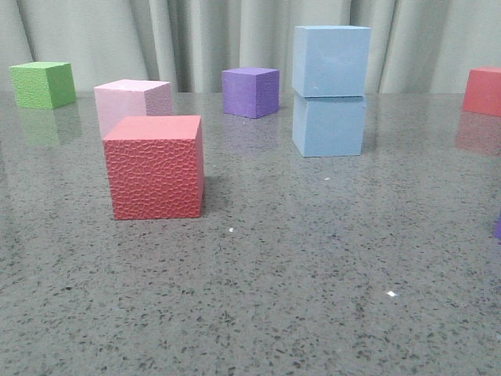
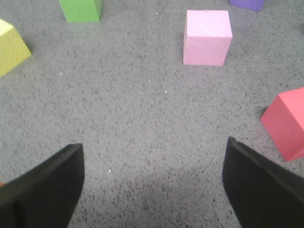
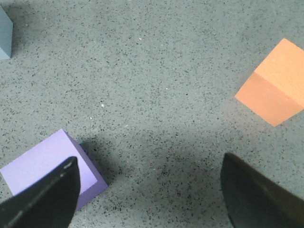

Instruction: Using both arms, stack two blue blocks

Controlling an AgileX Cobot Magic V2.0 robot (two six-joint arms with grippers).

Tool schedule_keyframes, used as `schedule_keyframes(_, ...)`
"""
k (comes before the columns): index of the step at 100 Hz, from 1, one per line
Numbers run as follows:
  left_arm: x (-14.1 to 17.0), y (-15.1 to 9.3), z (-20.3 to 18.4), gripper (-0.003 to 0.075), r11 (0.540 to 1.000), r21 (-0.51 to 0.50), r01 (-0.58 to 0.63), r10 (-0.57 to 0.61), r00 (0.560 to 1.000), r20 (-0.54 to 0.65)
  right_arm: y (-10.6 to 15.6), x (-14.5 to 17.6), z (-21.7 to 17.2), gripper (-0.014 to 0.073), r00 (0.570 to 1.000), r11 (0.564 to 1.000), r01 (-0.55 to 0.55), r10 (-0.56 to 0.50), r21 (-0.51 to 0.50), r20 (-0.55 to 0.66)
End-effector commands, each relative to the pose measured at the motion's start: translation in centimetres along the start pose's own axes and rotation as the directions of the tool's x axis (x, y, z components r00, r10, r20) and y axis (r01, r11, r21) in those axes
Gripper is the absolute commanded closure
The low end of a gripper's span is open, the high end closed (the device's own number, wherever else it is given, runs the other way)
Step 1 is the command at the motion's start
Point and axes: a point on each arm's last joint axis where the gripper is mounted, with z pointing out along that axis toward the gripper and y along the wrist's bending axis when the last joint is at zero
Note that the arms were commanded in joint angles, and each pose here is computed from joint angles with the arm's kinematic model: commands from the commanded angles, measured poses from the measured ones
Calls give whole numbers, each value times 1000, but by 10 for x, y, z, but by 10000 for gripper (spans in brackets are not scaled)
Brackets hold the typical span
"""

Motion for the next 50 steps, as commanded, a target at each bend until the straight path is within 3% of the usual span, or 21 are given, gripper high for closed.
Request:
schedule_keyframes(1, -3, 1, -5, 154, 999, -3, 44, -43, 992, 122, 0, -11, -7, -5, 996, 1000, 9, -8, -3, 94)
schedule_keyframes(50, 6, 0, 0, 155, 997, 1, 73, -72, 987, 145, 0, -11, -7, -5, 996, 1000, 8, -8, -3, 90)
